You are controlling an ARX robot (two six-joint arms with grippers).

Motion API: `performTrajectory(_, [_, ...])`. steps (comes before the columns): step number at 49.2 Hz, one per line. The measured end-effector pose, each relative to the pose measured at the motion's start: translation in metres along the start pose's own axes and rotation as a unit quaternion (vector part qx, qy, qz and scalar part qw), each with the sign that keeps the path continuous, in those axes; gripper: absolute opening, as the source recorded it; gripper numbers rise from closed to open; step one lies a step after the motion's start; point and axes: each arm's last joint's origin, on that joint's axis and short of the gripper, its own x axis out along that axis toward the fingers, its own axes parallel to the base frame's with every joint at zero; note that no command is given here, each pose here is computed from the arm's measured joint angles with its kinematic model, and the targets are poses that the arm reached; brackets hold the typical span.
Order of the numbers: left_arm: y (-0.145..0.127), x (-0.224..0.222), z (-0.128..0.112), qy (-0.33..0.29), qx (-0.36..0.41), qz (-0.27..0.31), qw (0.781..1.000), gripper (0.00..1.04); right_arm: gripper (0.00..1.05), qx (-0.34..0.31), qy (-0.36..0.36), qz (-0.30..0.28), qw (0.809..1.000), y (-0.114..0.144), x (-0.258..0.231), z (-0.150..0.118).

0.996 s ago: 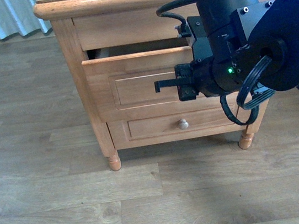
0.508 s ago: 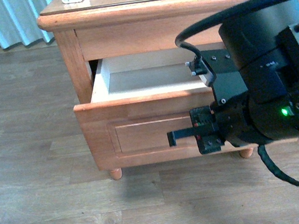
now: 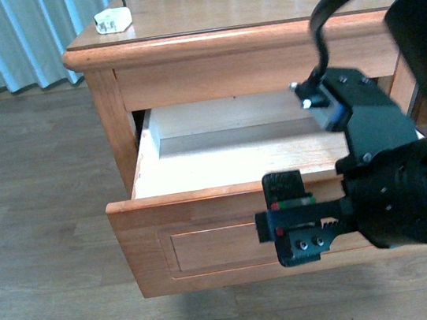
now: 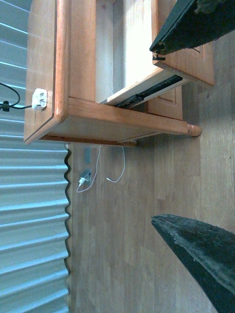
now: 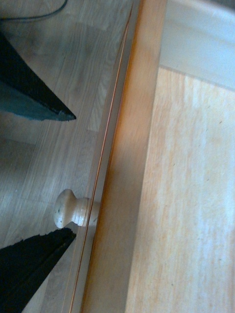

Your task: Put charger into drawer

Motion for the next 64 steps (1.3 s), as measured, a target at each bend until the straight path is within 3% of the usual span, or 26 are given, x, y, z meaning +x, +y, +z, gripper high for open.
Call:
performTrajectory(8, [0.000,0.000,0.000,0.000,0.000,0.000,1.000,0.99,0.99,0.015,-0.040,0.009,0.999,-0.011,-0.042,0.018])
performTrajectory(19, [0.000,0.000,0.000,0.000,0.000,0.000,1.000,0.99,0.97,0.007,-0.091,0.031,0.995,-0.027,-0.102,0.031])
performTrajectory(26, [0.000,0.000,0.000,0.000,0.000,0.000,1.000,0.99,0.97,-0.023,-0.151,0.014,0.988,-0.036,-0.137,0.030])
performTrajectory(36, [0.000,0.000,0.000,0.000,0.000,0.000,1.000,0.99,0.97,-0.051,-0.195,0.010,0.979,-0.044,-0.178,0.019])
performTrajectory(47, [0.000,0.000,0.000,0.000,0.000,0.000,1.000,0.99,0.97,-0.035,-0.221,-0.006,0.975,-0.058,-0.216,-0.012])
performTrajectory(56, [0.000,0.000,0.000,0.000,0.000,0.000,1.000,0.99,0.97,-0.012,-0.244,-0.029,0.969,-0.066,-0.230,-0.035])
performTrajectory(64, [0.000,0.000,0.000,0.000,0.000,0.000,1.000,0.99,0.97,-0.012,-0.249,-0.034,0.968,-0.066,-0.232,-0.036])
